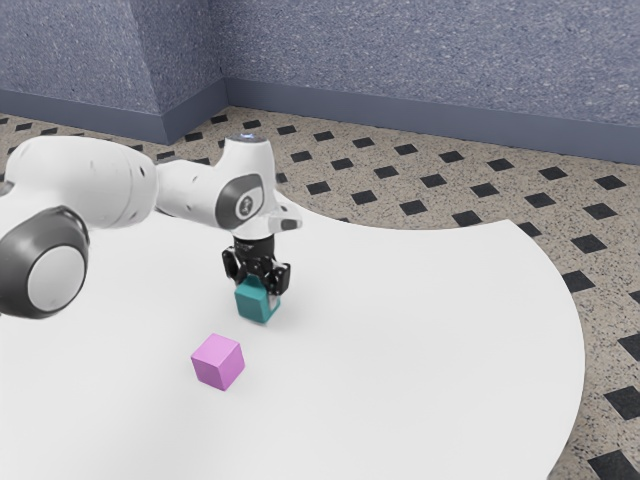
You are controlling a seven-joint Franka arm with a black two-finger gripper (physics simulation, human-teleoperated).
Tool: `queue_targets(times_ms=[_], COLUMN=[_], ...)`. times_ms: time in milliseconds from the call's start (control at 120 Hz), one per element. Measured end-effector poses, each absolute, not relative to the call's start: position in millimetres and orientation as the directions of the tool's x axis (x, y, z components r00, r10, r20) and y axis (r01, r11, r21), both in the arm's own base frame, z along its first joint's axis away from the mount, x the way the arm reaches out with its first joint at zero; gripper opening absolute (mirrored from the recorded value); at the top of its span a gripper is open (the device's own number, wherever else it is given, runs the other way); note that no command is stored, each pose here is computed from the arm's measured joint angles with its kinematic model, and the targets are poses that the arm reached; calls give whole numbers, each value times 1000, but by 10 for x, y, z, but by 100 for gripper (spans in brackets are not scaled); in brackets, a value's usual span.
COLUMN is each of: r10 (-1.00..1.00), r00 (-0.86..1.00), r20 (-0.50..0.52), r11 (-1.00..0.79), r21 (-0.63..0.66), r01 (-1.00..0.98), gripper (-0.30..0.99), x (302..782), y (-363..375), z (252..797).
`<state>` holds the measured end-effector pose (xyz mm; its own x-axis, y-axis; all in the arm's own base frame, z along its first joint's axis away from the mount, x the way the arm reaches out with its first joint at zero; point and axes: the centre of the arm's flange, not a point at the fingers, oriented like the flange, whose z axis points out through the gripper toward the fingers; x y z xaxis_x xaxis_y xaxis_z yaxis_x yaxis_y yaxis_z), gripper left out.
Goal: Pick up the blue block with one arm, and put the blue block on the pink block with one arm
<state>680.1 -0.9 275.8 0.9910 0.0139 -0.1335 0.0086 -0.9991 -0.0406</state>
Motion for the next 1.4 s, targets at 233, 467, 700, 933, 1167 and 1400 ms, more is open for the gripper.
queue_targets(times_ms=[233,467,700,933,1167,1400], r10=[-35,-76,-73,-78,-88,-109], r00=[991,982,975,967,962,961], r20=[-129,-175,-209,-244,-258,-252], r11=[-999,-997,-997,-997,-996,-994], r21=[-18,3,12,33,41,35], r01=[-38,-77,-72,-72,-80,-103], gripper=[41,41,42,41,41,54], x=[6619,6155,5786,5582,5440,5438], y=[-113,-190,-73,-68,-85,-182], z=[3359,3538,3555,3397,3319,3293])
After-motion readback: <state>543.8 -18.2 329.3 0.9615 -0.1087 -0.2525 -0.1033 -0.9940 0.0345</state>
